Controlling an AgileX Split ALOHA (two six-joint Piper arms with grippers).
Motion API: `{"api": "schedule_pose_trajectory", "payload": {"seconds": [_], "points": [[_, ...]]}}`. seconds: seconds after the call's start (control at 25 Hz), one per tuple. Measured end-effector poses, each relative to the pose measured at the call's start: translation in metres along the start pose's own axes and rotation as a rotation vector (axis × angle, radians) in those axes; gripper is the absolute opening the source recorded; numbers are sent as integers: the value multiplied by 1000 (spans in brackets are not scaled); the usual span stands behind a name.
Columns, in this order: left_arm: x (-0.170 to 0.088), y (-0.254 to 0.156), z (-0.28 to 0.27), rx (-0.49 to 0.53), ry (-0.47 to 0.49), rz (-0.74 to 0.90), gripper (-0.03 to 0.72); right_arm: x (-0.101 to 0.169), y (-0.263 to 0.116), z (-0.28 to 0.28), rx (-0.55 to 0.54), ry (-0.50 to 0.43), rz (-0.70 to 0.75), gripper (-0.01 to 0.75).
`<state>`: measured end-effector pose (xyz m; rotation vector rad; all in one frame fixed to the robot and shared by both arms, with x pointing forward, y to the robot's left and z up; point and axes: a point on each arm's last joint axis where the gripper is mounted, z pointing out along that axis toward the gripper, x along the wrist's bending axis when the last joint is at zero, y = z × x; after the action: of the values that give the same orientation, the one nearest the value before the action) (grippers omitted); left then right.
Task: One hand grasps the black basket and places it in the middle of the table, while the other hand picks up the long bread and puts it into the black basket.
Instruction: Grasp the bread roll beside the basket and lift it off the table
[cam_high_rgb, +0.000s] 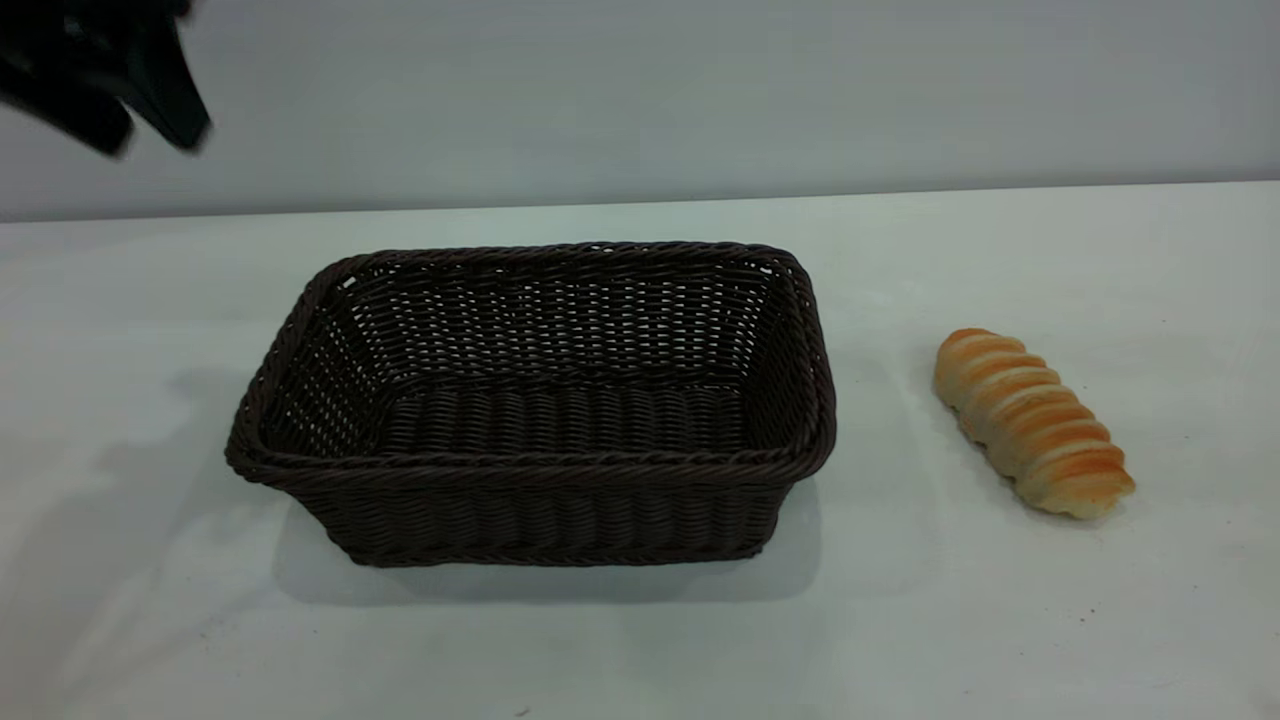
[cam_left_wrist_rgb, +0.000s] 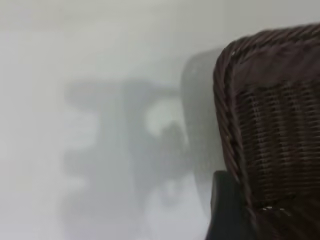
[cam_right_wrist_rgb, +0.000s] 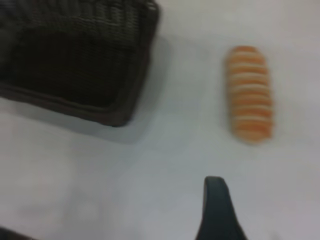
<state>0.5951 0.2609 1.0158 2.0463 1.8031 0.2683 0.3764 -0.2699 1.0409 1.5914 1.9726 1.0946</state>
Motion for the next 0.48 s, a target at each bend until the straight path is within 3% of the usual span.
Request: {"api": "schedule_pose_trajectory", "payload": {"seconds": [0.24,0.48], "points": [[-8,-4,-54,-82,-5,1,500,-9,30,42,15,104,48,492],[-15,-15,-99,-128,-12,20,494,-45,45,117,96,31,79,492]]}}
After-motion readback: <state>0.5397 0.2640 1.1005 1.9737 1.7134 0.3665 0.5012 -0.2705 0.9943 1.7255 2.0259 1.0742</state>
